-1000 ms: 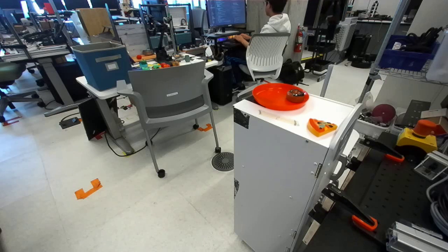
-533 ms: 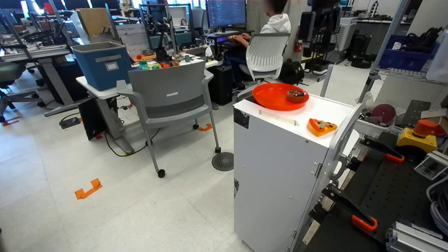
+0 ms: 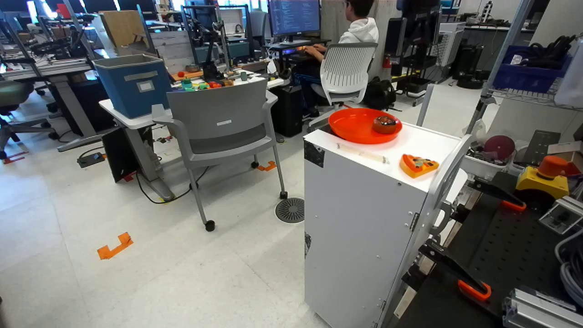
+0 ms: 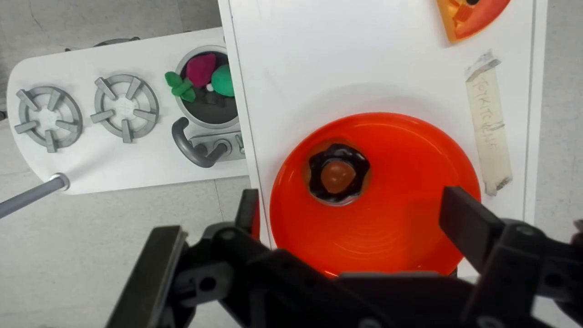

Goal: Remove the donut from the plate

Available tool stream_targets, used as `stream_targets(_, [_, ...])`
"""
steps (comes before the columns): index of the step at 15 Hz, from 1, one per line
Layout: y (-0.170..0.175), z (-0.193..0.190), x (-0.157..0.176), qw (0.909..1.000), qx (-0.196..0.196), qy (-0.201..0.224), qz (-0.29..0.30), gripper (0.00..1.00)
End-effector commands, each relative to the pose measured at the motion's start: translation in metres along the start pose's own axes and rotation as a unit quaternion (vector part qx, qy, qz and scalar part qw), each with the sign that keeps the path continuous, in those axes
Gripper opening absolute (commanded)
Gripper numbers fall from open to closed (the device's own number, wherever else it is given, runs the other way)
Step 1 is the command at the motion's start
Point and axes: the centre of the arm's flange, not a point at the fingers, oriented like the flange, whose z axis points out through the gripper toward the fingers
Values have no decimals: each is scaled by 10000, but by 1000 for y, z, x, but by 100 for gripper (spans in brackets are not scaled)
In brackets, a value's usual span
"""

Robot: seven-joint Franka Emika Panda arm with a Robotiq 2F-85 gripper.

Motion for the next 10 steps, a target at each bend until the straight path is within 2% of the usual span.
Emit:
stream_targets(1, [-3, -3, 7, 10000, 8, 3, 0, 100])
stream_targets(5, [-1, -4, 5, 9999, -109, -73, -76, 100])
stream_targets(10, [0, 0, 0, 10000, -36, -6, -25, 100])
